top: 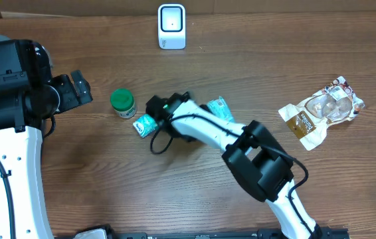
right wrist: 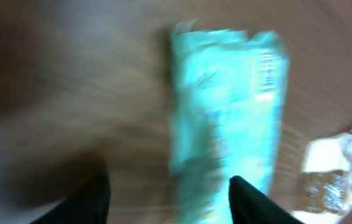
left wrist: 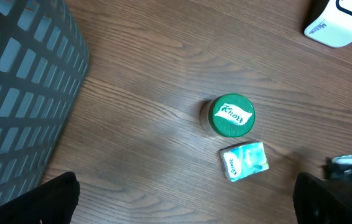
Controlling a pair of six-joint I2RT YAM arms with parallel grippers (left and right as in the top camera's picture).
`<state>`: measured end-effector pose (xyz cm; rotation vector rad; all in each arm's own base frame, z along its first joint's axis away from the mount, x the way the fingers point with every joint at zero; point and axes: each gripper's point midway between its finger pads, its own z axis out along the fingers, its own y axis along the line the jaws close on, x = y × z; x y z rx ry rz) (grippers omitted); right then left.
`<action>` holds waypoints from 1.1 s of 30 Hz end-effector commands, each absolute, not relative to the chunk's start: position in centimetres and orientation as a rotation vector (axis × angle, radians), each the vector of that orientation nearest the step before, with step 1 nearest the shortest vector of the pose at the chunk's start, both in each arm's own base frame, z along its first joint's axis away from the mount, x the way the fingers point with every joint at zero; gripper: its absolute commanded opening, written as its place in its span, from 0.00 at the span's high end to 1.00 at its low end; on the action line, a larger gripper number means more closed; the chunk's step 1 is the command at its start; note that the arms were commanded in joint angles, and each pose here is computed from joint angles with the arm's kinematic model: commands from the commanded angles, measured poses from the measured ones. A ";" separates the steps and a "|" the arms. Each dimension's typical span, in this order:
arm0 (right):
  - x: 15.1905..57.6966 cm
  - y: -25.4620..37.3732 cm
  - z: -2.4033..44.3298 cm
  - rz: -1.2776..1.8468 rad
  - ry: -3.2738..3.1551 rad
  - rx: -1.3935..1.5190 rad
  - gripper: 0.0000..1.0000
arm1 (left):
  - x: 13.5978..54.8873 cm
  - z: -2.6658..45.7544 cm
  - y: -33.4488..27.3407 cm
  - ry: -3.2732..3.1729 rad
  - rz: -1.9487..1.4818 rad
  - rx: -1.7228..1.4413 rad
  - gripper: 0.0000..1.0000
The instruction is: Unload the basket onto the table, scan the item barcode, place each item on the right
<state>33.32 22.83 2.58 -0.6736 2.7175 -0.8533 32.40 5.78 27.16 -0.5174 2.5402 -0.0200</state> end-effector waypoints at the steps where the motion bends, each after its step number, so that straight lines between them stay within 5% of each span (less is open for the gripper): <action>1: 31.7 25.6 2.5 -0.638 2.836 -0.651 0.40 | 32.1 27.9 6.1 2.520 0.006 -0.495 0.01; 10: 34.6 24.4 10.6 -0.274 2.966 -0.027 0.41 | 32.1 27.9 6.1 2.520 0.006 -0.495 0.01; 15: 34.5 20.9 12.6 0.070 3.177 0.277 0.20 | 32.1 27.9 6.1 2.520 0.006 -0.495 0.00; 16: 34.2 20.1 12.5 0.100 3.217 0.292 0.24 | 32.1 27.9 6.1 2.520 0.006 -0.495 0.00; 21: 32.3 17.0 9.6 0.133 3.379 0.254 0.72 | 32.1 27.9 6.1 2.520 0.006 -0.495 0.00; 25: 31.1 17.9 7.3 0.209 3.424 0.247 0.94 | 32.1 27.9 6.1 2.520 0.006 -0.495 0.00; 33: 32.2 23.2 5.8 0.403 3.303 -0.006 0.96 | 32.1 27.9 6.1 2.520 0.006 -0.495 0.01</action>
